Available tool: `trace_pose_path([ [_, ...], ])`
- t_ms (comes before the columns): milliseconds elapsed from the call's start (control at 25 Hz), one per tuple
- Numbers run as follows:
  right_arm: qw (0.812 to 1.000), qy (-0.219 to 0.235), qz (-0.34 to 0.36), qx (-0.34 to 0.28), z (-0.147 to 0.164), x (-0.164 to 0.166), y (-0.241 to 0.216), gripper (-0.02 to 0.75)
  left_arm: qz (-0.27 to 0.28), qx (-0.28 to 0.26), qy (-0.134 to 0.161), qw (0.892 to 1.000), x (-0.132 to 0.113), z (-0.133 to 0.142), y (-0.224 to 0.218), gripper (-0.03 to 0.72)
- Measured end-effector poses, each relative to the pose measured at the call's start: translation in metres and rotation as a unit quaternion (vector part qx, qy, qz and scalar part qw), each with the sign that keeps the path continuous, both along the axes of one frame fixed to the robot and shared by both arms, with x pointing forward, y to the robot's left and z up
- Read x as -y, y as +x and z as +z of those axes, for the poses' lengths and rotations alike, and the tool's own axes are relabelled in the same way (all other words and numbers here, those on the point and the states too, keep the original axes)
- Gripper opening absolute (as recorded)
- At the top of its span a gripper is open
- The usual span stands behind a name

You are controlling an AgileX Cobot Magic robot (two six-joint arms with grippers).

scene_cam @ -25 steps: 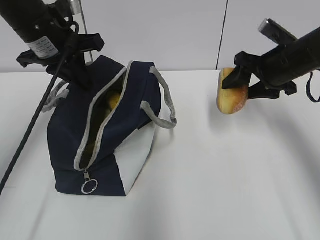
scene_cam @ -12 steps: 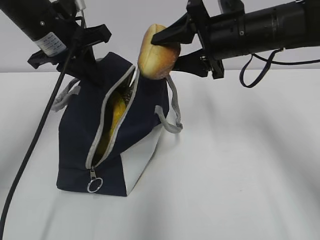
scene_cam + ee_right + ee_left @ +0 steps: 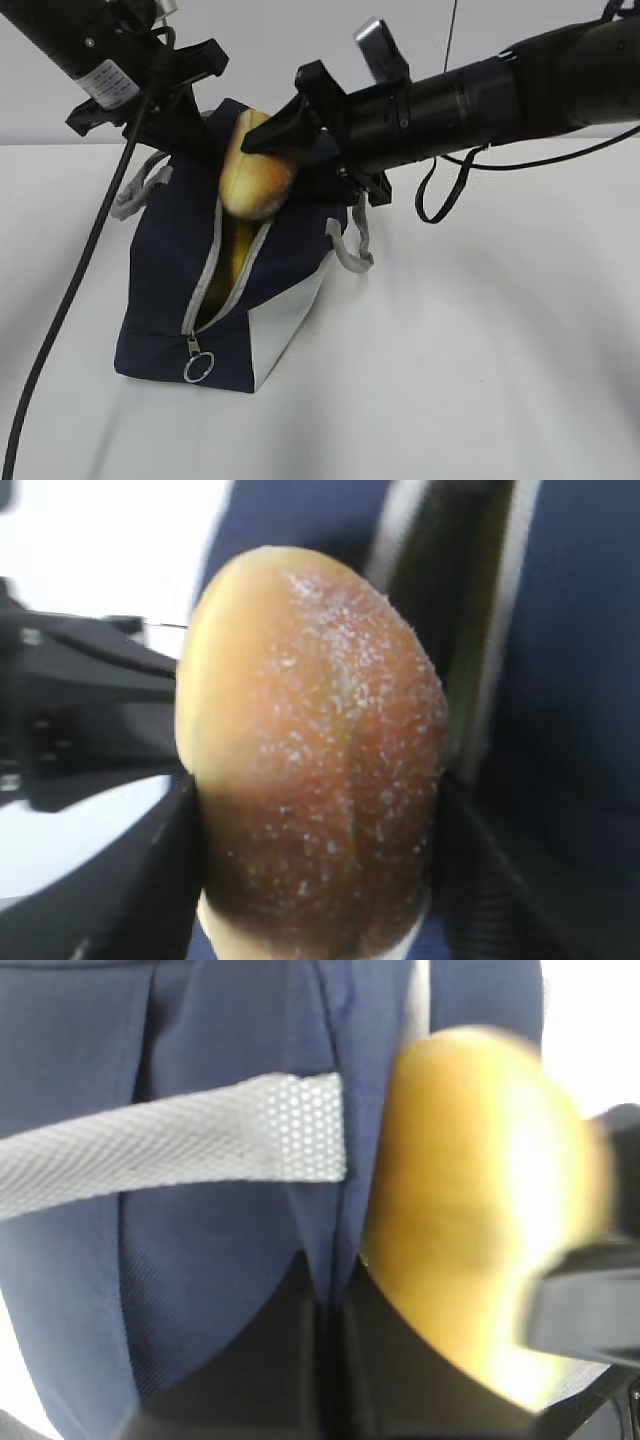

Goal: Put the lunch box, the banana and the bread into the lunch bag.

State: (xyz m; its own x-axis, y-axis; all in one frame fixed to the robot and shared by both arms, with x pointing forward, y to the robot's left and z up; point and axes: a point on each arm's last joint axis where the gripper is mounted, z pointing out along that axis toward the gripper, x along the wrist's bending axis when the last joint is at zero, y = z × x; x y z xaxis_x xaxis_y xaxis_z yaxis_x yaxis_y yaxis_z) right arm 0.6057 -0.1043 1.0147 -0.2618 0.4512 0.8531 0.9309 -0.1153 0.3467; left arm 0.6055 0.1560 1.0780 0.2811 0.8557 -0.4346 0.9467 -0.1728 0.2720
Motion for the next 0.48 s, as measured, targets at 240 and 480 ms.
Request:
trace_pose_path([
  [240,0.999,-0.028,0.004,-0.031,-0.030,-0.003,0.005,0.473,-0.001,0.000,-0.002,1.000,0.000,0.000,0.000,-0.001],
  [480,0.997,-0.032,0.005,-0.070,-0.052,-0.005,0.008,0.599,-0.001,0.000,-0.004,1.000,0.001,0.000,0.000,-0.001],
])
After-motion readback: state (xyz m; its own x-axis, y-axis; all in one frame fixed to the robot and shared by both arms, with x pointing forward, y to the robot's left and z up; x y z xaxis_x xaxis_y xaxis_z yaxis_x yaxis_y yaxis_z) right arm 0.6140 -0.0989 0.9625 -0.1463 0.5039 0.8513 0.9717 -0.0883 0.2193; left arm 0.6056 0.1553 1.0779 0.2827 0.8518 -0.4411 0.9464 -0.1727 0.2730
